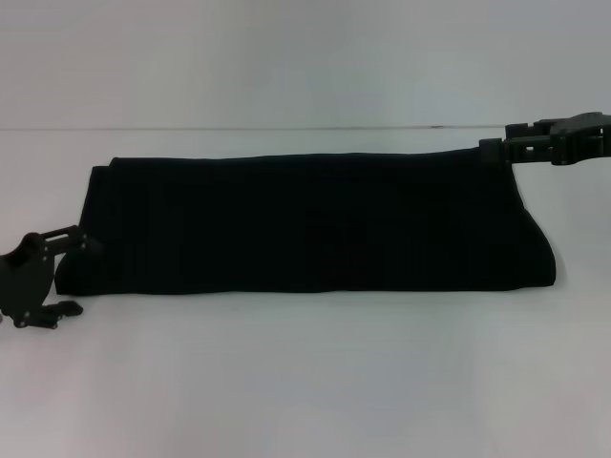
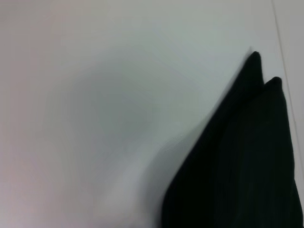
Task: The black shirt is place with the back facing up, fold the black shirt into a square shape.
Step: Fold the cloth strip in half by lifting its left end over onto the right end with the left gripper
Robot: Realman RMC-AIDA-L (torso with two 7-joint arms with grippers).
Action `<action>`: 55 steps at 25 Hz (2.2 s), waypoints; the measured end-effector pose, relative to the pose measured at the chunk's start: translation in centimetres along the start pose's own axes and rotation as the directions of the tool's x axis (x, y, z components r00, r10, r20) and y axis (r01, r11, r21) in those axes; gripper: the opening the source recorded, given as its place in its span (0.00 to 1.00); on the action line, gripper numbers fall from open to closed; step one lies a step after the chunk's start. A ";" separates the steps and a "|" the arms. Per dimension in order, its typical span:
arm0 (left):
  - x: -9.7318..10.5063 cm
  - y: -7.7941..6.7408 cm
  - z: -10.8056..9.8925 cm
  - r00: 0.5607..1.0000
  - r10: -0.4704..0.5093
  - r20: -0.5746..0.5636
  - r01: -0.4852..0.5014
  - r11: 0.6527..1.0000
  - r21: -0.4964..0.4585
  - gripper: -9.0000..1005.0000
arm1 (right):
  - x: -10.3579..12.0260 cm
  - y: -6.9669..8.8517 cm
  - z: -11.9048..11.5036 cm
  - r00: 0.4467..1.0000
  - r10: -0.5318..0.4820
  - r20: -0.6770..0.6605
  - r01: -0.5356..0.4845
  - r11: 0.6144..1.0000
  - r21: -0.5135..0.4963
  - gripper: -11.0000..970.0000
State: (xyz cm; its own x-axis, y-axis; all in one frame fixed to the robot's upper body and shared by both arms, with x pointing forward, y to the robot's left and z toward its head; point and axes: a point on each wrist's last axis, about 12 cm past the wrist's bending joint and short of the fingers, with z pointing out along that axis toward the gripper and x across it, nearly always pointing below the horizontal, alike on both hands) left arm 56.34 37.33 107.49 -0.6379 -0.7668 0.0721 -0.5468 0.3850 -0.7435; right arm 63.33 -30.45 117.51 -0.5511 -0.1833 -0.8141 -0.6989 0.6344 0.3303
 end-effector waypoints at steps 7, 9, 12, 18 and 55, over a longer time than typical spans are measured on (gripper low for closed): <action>-0.1 -0.1 0.1 1.000 0.008 0.011 -0.008 1.000 0.005 0.89 | 0.0 0.0 0.0 1.000 -0.001 0.000 0.001 1.000 0.000 0.78; -0.3 -0.2 0.1 1.000 0.010 0.020 -0.010 1.000 0.005 0.89 | 0.0 0.0 0.0 1.000 -0.001 0.000 0.001 1.000 0.000 0.78; -0.4 -0.2 0.1 0.999 0.011 0.033 -0.011 1.000 0.003 0.88 | 0.0 0.0 0.0 1.000 -0.001 0.001 0.001 1.000 -0.001 0.78; -0.6 -0.4 0.3 0.998 0.027 0.050 -0.027 1.000 0.002 0.88 | -0.1 0.0 0.0 1.000 0.002 0.012 -0.002 1.000 -0.003 0.78; -0.3 -0.2 1.2 0.951 0.307 0.039 -0.307 0.952 -0.015 0.35 | -0.3 0.0 -0.2 1.000 -0.004 0.025 0.004 1.000 -0.005 0.77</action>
State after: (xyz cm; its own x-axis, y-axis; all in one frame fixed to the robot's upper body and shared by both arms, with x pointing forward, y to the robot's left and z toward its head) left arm 57.26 36.86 106.88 -0.7532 -0.6311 -0.1857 -0.3332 0.6094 -0.7194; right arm 63.41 -30.56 117.89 -0.5372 -0.1671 -0.8267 -0.7033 0.6298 0.3297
